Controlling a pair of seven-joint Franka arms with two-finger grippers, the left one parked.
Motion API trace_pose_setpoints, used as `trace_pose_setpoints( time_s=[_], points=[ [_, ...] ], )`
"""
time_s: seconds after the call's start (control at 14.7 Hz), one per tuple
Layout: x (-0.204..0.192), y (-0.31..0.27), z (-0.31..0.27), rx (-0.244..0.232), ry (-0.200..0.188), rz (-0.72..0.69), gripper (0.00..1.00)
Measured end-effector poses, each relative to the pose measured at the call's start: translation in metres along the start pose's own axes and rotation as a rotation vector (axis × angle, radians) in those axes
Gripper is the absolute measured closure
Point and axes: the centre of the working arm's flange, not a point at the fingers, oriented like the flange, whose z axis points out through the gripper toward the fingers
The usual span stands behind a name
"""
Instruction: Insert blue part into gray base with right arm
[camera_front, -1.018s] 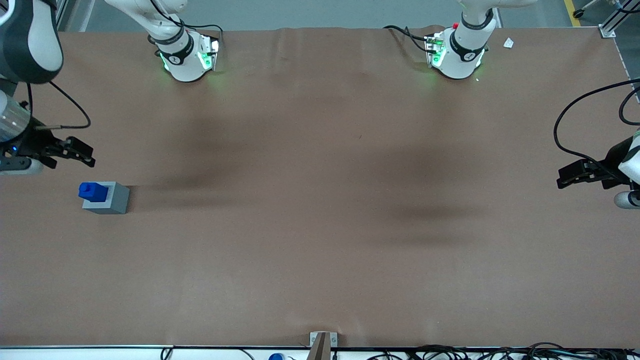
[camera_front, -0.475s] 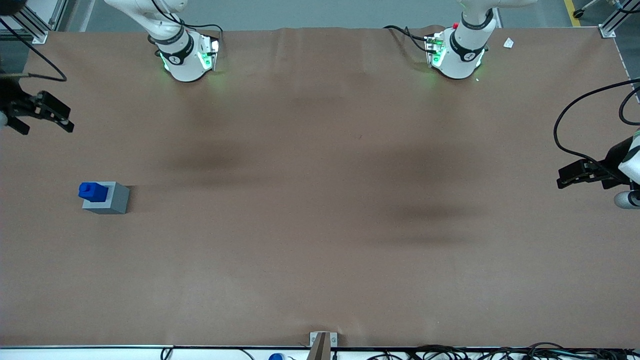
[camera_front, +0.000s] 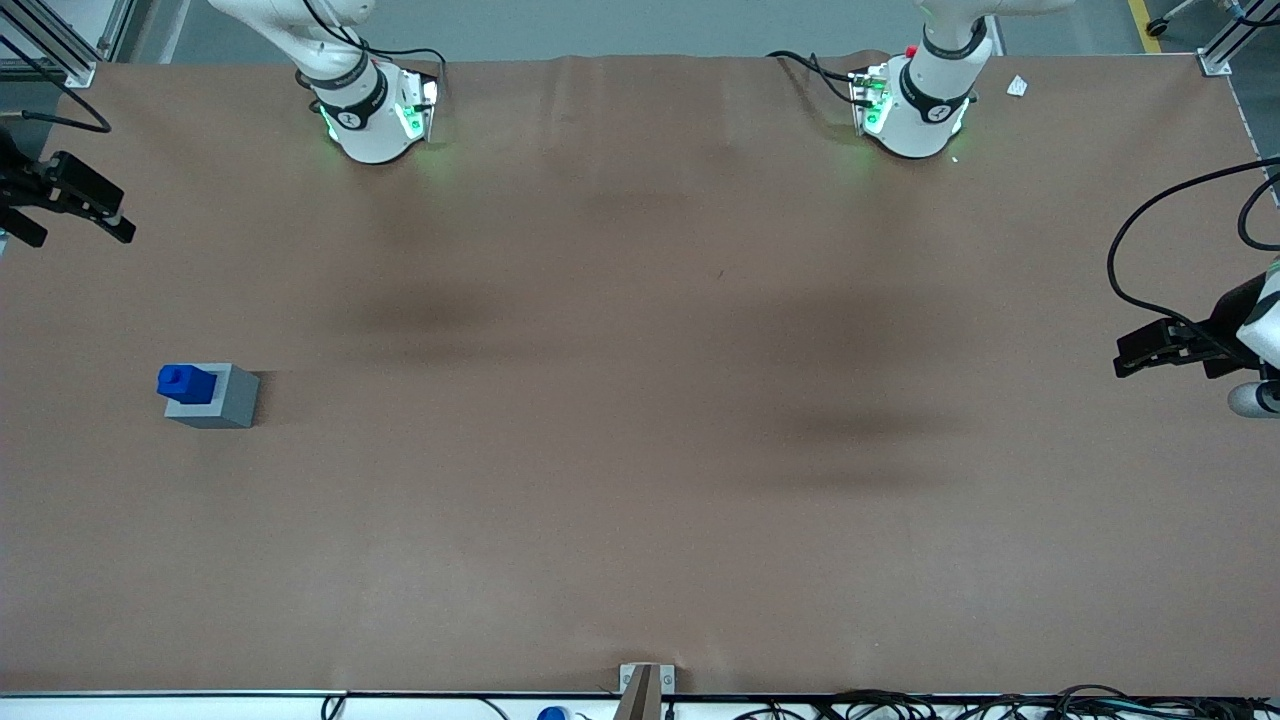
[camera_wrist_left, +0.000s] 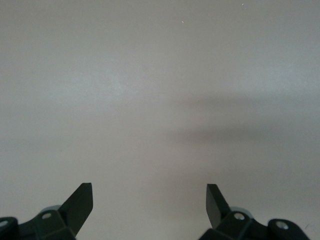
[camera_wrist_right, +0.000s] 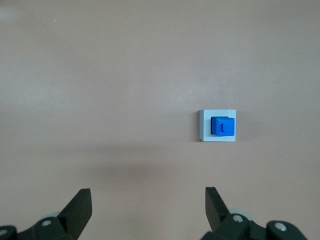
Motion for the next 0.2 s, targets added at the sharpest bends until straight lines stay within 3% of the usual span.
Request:
trace_pose_setpoints(
  time_s=[0.2],
  points=[
    [0.0009, -0.001, -0.0125, -0.002, 0.022, 0.007, 0.0]
  ],
)
